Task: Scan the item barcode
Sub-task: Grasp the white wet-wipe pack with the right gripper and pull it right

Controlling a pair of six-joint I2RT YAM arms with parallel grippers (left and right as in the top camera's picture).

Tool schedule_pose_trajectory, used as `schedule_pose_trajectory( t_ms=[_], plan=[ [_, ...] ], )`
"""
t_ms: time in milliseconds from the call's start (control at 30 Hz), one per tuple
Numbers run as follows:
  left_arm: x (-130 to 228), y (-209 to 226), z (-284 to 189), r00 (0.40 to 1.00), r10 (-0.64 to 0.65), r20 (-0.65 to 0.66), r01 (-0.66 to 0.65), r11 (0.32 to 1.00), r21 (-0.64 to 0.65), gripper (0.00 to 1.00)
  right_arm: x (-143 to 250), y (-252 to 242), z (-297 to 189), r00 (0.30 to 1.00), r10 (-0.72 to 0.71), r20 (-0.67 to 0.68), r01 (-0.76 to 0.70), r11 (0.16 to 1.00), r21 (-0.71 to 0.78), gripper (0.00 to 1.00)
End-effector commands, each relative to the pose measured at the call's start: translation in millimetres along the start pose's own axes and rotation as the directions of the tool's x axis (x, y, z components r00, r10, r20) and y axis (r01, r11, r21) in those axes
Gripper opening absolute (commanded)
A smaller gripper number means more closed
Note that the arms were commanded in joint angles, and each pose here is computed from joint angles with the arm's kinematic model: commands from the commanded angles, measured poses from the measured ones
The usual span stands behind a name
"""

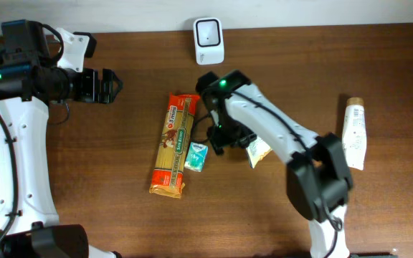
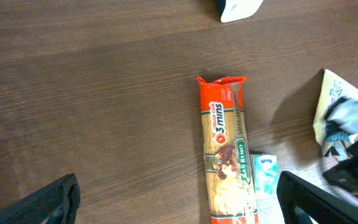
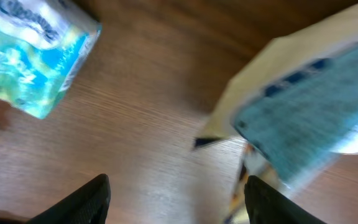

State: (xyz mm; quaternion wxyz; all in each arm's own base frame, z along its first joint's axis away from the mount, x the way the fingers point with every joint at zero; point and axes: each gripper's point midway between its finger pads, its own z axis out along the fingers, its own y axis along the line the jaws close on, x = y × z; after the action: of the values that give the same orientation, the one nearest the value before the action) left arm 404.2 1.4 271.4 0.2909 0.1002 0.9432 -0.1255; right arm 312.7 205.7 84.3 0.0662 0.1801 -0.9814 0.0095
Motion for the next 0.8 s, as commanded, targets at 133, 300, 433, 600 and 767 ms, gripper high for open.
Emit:
schedule_pose_trajectory(
  t_ms=[133, 300, 433, 600, 767],
  plan=[
    [-0.5, -0.5, -0.1, 1.0, 0.013, 0.002, -0.013, 1.0, 0.009, 0.99, 41.2, -115.3, -135.1, 0.852, 0.406, 0.329, -0.386, 0.914, -0.128, 0.7],
    [-0.5, -0.5, -0.1, 1.0, 0.013, 0.002, -0.013, 1.0, 0.009, 0.99, 68.1, -136.1, -42.3, 0.865, 0.488, 0.122, -0.479, 0.873, -0.095, 0.7],
    [-0.4, -0.7, 0.0, 1.0, 0.013, 0.002, -0.013, 1.0, 0.009, 0.99, 68.5, -146.4, 17.4, 0.849, 0.514, 0.123, -0.507, 0.857, -0.087, 0.7],
    [0.0, -0.8, 0.0, 1.0, 0.013, 0.0, -0.013, 1.0, 0.009, 0.99, 48.8, -168.7, 57.4, 0.81, 0.556, 0.185, -0.548, 0.831, -0.096, 0.69],
    [0.1, -0.9, 0.0, 1.0, 0.012, 0.0, -0.012, 1.0, 0.01, 0.99, -18.8, -173.1, 41.4, 0.775, 0.473, 0.419, -0.427, 0.881, -0.205, 0.69]
  ],
)
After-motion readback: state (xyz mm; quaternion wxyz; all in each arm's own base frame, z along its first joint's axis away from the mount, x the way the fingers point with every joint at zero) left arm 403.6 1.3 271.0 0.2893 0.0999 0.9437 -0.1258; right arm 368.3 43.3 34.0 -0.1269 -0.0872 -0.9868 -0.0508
